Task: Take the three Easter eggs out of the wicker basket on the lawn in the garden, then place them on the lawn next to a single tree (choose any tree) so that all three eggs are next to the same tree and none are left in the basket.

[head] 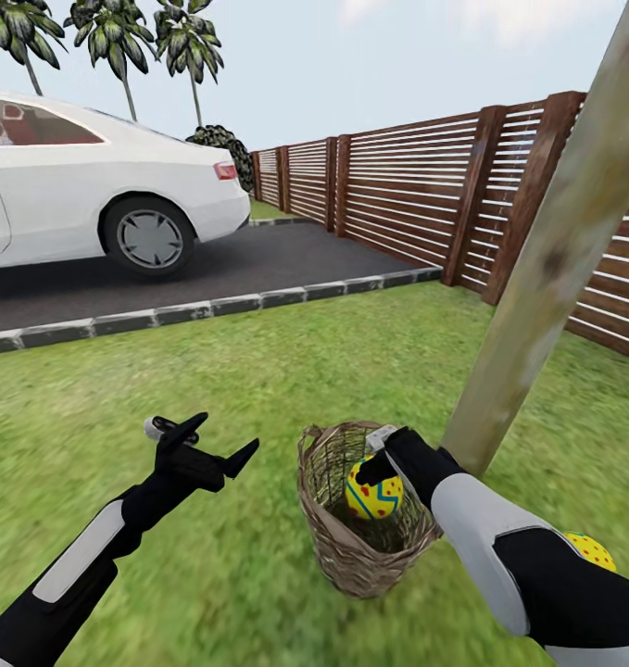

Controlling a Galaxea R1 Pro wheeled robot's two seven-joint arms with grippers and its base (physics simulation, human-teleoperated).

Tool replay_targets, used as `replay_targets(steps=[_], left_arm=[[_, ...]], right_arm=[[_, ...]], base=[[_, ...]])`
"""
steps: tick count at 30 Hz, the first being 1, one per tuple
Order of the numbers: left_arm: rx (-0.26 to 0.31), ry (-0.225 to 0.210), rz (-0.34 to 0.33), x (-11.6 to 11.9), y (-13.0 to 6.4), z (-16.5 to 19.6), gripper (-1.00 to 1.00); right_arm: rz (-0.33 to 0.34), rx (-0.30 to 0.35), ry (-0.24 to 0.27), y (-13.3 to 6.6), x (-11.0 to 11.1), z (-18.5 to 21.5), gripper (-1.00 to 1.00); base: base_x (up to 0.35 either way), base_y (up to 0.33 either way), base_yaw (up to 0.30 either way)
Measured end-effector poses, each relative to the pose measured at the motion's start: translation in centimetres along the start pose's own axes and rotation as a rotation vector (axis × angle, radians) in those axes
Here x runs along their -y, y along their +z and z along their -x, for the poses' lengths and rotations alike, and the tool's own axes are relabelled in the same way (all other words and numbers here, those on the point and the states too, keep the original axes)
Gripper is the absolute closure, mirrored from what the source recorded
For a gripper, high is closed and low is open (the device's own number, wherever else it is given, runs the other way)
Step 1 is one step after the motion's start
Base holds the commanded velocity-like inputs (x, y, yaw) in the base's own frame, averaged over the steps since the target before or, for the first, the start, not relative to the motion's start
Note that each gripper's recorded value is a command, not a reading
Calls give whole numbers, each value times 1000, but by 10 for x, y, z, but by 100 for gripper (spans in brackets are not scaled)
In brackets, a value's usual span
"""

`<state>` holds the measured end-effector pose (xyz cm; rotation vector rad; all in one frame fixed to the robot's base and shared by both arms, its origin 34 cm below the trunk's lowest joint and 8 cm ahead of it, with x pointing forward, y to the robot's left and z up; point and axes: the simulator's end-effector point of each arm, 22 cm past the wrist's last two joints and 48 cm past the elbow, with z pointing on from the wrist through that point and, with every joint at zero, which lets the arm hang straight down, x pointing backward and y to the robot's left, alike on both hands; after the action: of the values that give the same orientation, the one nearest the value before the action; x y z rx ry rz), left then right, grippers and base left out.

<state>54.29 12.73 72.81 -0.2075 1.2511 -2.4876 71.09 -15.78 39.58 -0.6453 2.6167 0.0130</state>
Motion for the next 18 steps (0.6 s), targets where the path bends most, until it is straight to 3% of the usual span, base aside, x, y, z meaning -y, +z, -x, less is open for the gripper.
replay_targets(steps=[6,10,15,18], left_arm=[[2,16,-10,10,2,0,-100],[6,19,-61,22,1,0,-100],[49,-1,-47,11,-11,11,-100],[45,5,-80,21,-10,9,-100]], right_arm=[[-8,18,-3,-12,1,7,100],[-8,20,-4,-15,1,8,100],[-10,20,-3,-15,2,8,100],[-14,30,-4,-20,3,12,100]], base=[[-68,112,0],[-24,30,0],[-1,1,0],[0,0,0]])
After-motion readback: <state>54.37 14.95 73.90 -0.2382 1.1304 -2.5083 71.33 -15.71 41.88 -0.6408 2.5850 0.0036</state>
